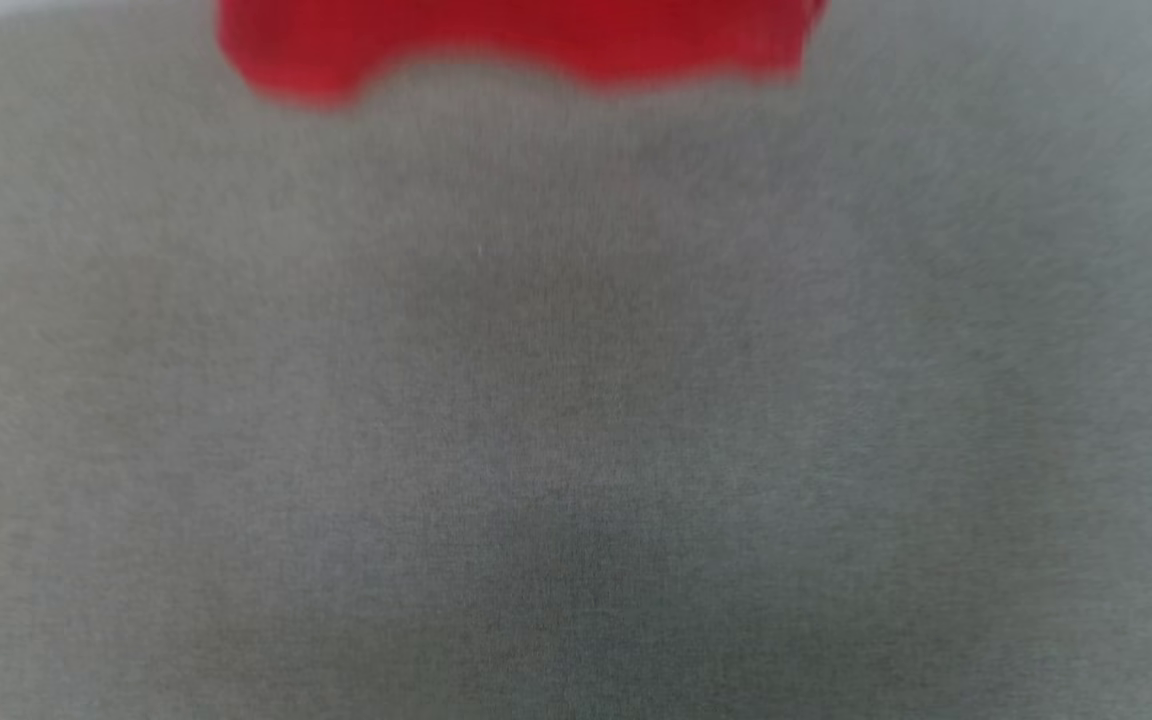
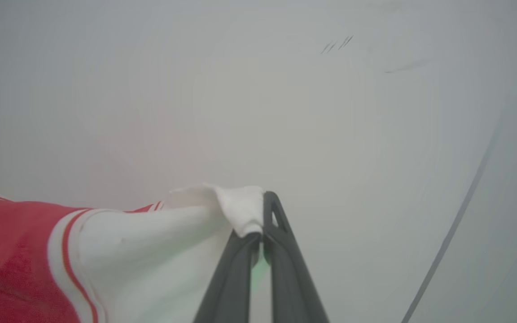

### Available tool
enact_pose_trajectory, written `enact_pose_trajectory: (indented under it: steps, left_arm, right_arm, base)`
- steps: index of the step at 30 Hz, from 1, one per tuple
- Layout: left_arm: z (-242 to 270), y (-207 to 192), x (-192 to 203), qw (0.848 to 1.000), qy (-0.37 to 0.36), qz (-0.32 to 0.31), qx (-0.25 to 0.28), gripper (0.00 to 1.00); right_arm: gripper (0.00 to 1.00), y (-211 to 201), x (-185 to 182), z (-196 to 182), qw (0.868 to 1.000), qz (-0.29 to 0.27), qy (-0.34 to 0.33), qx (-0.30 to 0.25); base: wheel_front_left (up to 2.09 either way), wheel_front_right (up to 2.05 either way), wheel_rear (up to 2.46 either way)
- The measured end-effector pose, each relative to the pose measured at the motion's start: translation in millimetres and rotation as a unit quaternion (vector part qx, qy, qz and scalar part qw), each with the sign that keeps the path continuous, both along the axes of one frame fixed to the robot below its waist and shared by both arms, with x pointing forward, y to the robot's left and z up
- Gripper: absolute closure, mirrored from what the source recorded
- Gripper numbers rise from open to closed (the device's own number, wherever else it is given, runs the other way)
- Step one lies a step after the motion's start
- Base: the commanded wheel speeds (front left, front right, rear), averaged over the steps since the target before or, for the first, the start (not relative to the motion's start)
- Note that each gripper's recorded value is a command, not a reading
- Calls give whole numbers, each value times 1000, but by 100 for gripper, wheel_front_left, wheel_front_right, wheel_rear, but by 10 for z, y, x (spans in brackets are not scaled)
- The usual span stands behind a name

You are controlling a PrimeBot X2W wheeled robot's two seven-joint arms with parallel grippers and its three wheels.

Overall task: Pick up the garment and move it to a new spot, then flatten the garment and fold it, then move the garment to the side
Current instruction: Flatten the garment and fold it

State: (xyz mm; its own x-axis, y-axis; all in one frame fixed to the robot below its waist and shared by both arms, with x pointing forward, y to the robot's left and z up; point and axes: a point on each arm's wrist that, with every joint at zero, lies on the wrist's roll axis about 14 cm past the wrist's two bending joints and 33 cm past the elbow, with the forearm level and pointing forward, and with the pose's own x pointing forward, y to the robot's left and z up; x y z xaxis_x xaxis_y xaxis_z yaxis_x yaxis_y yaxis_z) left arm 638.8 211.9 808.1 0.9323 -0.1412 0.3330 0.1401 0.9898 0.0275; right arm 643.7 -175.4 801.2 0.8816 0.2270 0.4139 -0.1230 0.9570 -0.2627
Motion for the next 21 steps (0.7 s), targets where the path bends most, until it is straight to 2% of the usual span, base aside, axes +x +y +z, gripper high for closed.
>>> enact_pose_trajectory:
  steps: [3, 7, 9, 14, 16, 18, 21]
  left_arm:
    - [22, -25, 145, 998, -59, -2, 6, 100]
    - [-337, -78, 356, 999, -52, -11, 7, 100]
    - [-653, -58, 412, 999, -22, -9, 26, 100]
    - [-1305, 136, 322, 998, 57, 11, 7, 100]
    - [-1604, 88, 243, 994, 109, 4, 0, 100]
    - [-1835, 61, 129, 989, 148, -3, 8, 100]
    - [-2060, 184, -65, 981, 192, 3, 11, 100]
  right_arm:
    - [100, -27, 200, -61, 1000, -11, -21, -12]
    - [100, 102, 462, -465, 999, -10, 6, -38]
    - [100, 192, 534, -737, 999, -1, 29, -38]
    - [100, 282, 489, -1407, 994, 7, 109, -20]
    - [100, 339, 411, -1652, 989, 11, 145, -27]
    - [100, 386, 309, -1867, 984, 18, 177, -5]
    - [100, 454, 140, -2094, 976, 29, 215, -6]
  base:
    - [0, 0, 0]
    - [0, 0, 0]
    - [0, 0, 0]
    - [0, 0, 0]
    - [0, 0, 0]
    - [0, 0, 0]
    - [0, 0, 0]
